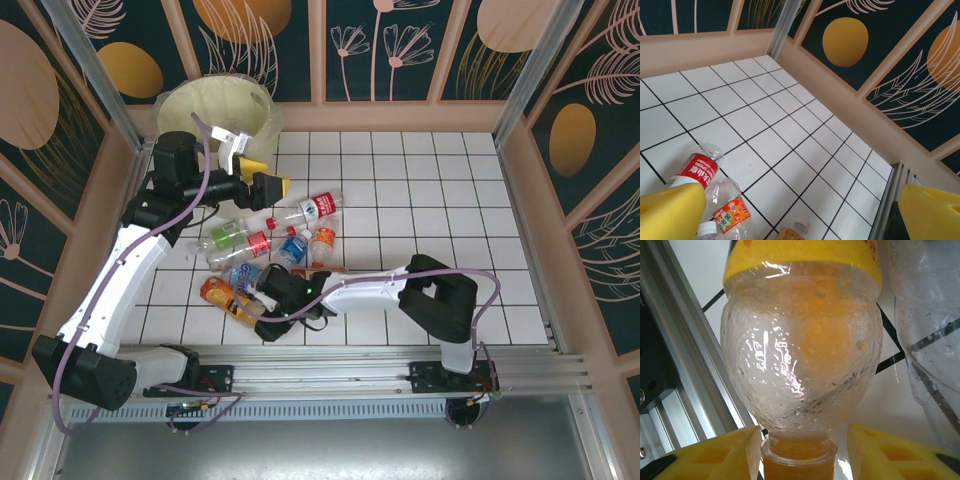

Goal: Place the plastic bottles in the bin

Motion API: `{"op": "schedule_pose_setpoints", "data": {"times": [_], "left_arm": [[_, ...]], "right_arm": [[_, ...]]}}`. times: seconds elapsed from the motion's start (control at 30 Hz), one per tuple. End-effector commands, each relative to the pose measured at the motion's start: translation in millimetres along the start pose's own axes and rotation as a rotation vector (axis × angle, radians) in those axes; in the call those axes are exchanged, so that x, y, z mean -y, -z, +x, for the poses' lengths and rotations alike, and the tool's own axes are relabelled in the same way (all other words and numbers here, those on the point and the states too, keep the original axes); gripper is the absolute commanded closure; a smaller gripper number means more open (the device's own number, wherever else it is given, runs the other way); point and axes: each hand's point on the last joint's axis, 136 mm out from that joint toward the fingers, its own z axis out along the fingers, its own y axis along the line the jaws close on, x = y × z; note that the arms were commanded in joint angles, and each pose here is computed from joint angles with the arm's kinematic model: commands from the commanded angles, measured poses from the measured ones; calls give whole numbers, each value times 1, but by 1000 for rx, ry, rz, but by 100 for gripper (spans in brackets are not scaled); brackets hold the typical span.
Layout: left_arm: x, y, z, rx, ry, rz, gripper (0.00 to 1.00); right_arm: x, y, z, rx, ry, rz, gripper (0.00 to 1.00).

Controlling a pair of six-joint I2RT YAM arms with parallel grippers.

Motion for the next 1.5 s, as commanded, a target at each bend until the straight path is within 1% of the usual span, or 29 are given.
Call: {"op": "schedule_pose_setpoints", "data": {"times": [0.0,0.1,0.2,0.27,0.33,0.6,1.13,1.47], "left_arm": [[6,0,-2,13,-40,27,2],[5,0,-1,11,-38,27,1],[4,-1,-1,11,-38,25,2],[5,-1,-1,11,-37,28,2],[5,-1,0,11,-37,30,2],[8,1,-2,19,-44,33,2],[11,3,-5,30,-43,42,2],[10,2,-4,29,-41,42,2]], "right_arm": [[-3,-5,2,-25,11,4,50],[-4,-6,1,-25,13,2,49],[-4,-8,1,-26,14,-2,51],[-4,-8,1,-27,14,-4,54],[-5,-8,2,-28,16,-5,60],[-10,0,-1,-9,32,-23,65],[-30,23,-9,63,59,-120,66],[-30,24,-8,68,53,-126,66]]}}
